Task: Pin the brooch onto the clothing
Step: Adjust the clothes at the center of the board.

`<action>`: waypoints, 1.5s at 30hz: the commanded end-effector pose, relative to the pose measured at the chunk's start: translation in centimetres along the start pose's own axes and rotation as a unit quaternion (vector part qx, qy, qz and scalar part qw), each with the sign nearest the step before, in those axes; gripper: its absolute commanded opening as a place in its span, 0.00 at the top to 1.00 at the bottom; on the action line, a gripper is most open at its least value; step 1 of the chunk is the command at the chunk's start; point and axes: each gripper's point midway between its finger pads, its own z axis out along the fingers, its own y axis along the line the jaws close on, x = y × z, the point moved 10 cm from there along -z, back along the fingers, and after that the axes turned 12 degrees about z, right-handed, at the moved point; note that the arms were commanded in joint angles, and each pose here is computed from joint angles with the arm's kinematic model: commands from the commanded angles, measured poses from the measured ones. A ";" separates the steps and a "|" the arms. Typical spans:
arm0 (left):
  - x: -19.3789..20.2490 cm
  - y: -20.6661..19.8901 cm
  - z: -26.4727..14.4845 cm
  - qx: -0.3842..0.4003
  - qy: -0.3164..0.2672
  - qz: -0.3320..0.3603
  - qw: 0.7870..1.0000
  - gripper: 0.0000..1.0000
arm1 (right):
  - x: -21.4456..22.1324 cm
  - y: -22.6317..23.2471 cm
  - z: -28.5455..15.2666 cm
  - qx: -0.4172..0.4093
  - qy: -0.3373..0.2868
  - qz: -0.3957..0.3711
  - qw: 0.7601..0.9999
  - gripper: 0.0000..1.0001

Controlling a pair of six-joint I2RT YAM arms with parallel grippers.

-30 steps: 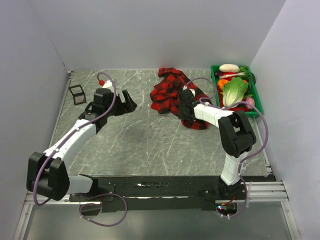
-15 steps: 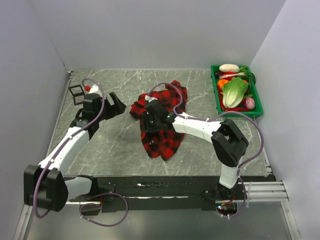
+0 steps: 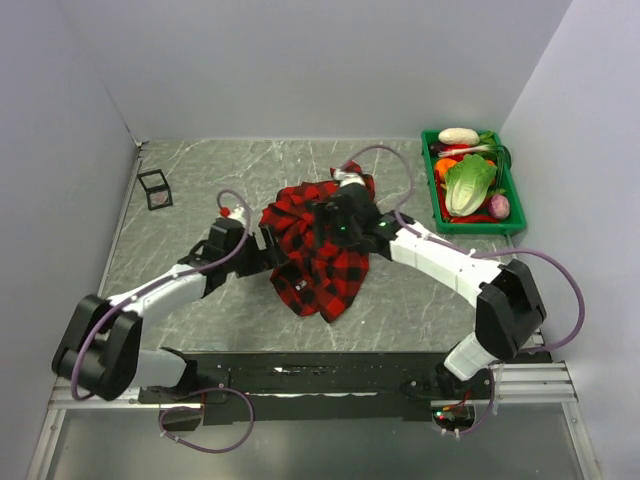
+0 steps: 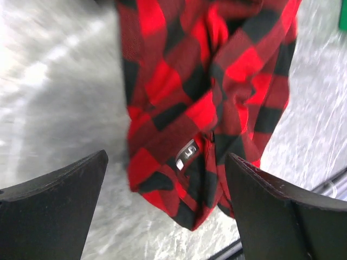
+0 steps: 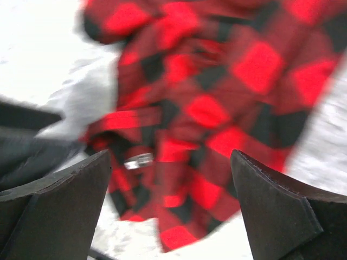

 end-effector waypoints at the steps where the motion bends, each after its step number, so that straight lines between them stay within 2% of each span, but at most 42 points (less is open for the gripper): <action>1: 0.5 -1.8 1.8 0.041 0.004 -0.005 0.999 0.03 | -0.1 -4.6 1.0 0.036 0.015 0.050 0.998 0.04; 4: 1.2 -1.7 2.8 0.000 0.031 0.012 0.999 0.03 | -0.8 -5.7 1.6 0.039 0.010 0.068 0.997 0.04; 7: 1.5 -1.3 3.4 -0.039 0.030 0.030 0.998 0.04 | -1.2 -6.4 2.6 0.044 0.013 0.080 0.996 0.06; 11: 2.4 -1.4 4.3 -0.013 0.047 0.020 0.999 0.01 | -2.2 -7.2 4.3 0.043 0.012 0.099 0.994 0.10; 12: 2.6 -1.7 4.4 0.005 0.054 0.018 0.998 0.05 | -2.7 -6.9 4.5 0.038 0.009 0.099 0.994 0.11; 13: 2.8 -1.6 4.8 0.008 0.058 0.015 0.998 0.10 | -2.6 -6.9 5.2 0.040 0.016 0.099 0.994 0.11; 14: 2.9 -1.6 4.9 0.008 0.060 0.015 0.998 0.20 | -2.8 -6.7 5.5 0.037 0.018 0.099 0.994 0.12; 16: 3.0 -1.5 5.2 0.001 0.062 0.016 0.998 0.32 | -3.2 -6.3 6.3 0.033 0.015 0.100 0.994 0.13; 17: 3.0 -1.4 5.2 -0.004 0.063 0.017 0.998 0.47 | -3.3 -6.3 6.7 0.034 0.016 0.106 0.994 0.13; 19: 2.8 -1.3 5.1 -0.013 0.058 0.023 0.998 0.64 | -3.4 -6.3 7.8 0.039 0.023 0.109 0.993 0.13; 20: 2.8 -1.3 5.0 -0.016 0.060 0.024 0.998 0.77 | -3.4 -6.2 8.2 0.041 0.023 0.112 0.993 0.14; 23: 2.6 -1.1 4.6 -0.027 0.050 0.029 0.998 0.93 | -3.7 -6.1 9.6 0.044 0.027 0.119 0.992 0.15; 25: 2.5 -1.1 4.0 -0.035 0.045 0.031 0.998 0.97 | -3.7 -5.7 10.4 0.031 0.037 0.123 0.991 0.18; 28: 2.1 -1.1 3.2 -0.046 0.032 0.038 0.998 0.99 | -3.8 -5.4 11.1 0.018 0.039 0.127 0.991 0.33; 29: 2.1 -0.9 2.9 -0.060 0.033 0.040 0.997 0.99 | -4.1 -5.2 11.1 0.011 0.036 0.127 0.991 0.45; 31: 1.5 -1.2 1.9 -0.061 0.025 0.050 0.997 0.99 | -4.3 -5.0 11.1 0.002 0.038 0.123 0.992 0.55; 32: 1.0 -0.9 1.7 -0.089 0.008 0.055 0.994 0.99 | -4.6 -4.9 11.1 -0.004 0.034 0.121 0.992 0.67; 34: -0.2 -1.1 0.5 -0.108 -0.009 0.070 0.992 0.99 | -5.2 -4.7 10.4 -0.013 0.026 0.119 0.993 0.78; 35: -0.7 -1.1 0.1 -0.120 -0.016 0.075 0.990 0.99 | -5.6 -4.8 10.1 -0.014 0.020 0.118 0.993 0.95; 36: -1.7 -1.1 -0.7 -0.135 -0.038 0.079 0.987 0.99 | -6.3 -4.7 9.2 -0.020 0.007 0.118 0.993 0.99; 41: -6.3 -1.5 -4.5 -0.174 -0.113 0.105 0.973 0.99 | -9.2 -5.6 4.4 -0.015 -0.056 0.113 0.992 1.00; 42: -7.8 -1.5 -5.6 -0.169 -0.139 0.099 0.971 0.99 | -10.2 -5.5 1.9 -0.012 -0.089 0.109 0.990 1.00; 44: -9.3 -1.3 -6.5 -0.153 -0.159 0.102 0.970 0.99 | -10.5 -6.0 -0.4 0.009 -0.125 0.092 0.988 1.00; 45: -10.3 -0.6 -6.9 -0.155 -0.169 0.092 0.969 0.99 | -11.2 -5.9 -3.0 0.013 -0.164 0.090 0.982 1.00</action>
